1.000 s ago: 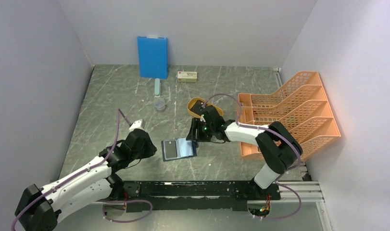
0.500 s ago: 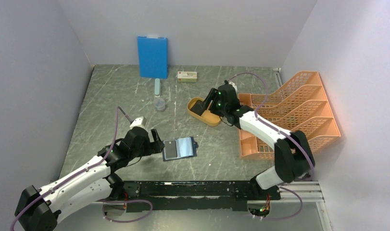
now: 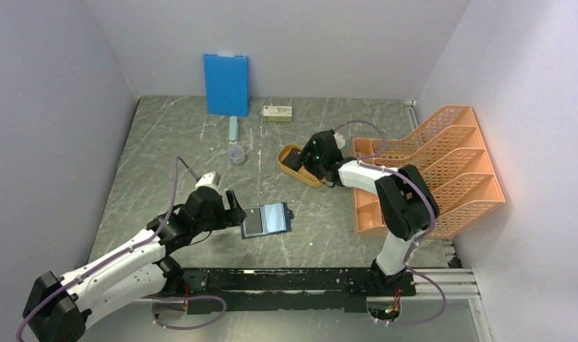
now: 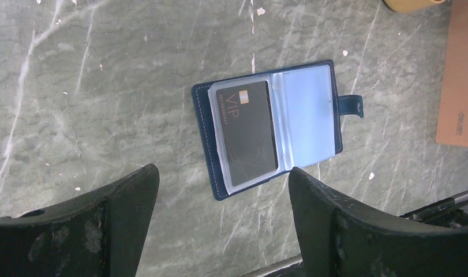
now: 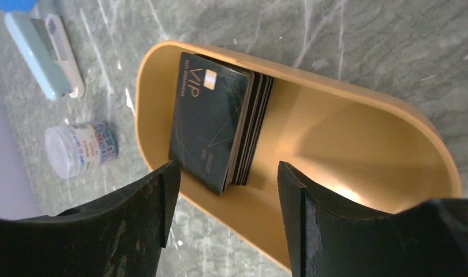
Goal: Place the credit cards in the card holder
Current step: Adjust the card holder at the center of the board, then pick up the credit card from the storage box.
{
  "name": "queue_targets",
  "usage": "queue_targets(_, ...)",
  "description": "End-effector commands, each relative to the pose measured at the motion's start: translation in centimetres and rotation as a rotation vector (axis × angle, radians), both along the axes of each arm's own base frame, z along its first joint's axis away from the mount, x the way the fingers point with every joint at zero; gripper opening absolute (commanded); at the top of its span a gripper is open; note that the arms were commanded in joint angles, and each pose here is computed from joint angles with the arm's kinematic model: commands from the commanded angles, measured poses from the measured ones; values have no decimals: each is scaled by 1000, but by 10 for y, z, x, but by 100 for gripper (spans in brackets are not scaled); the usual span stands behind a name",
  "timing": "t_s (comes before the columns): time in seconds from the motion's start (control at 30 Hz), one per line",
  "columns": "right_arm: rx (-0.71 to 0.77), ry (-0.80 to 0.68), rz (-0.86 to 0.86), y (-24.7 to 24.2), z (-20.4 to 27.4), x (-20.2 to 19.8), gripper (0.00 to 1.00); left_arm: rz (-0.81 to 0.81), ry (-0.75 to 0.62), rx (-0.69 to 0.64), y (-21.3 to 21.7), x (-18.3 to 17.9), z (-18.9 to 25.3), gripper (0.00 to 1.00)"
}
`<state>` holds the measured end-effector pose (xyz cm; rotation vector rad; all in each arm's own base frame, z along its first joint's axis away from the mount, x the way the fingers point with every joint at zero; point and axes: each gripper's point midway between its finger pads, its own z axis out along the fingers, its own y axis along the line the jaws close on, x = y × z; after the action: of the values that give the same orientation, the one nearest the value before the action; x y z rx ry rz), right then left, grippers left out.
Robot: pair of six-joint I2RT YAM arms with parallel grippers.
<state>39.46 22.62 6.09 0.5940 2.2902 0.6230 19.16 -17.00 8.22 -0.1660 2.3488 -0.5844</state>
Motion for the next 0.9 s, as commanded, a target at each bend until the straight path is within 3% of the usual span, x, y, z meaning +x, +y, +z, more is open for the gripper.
queue_targets(0.0,52,-7,-26,11,-4,18,65,-20,-19,-13,-3,0,3,86)
queue_targets(0.53,30,100,0,11,-49,7,37,3,9,14,3,-2,-9,84)
queue_targets(0.87,47,100,-26,-9,-52,-6,30,8,18,8,3,-3,-14,83)
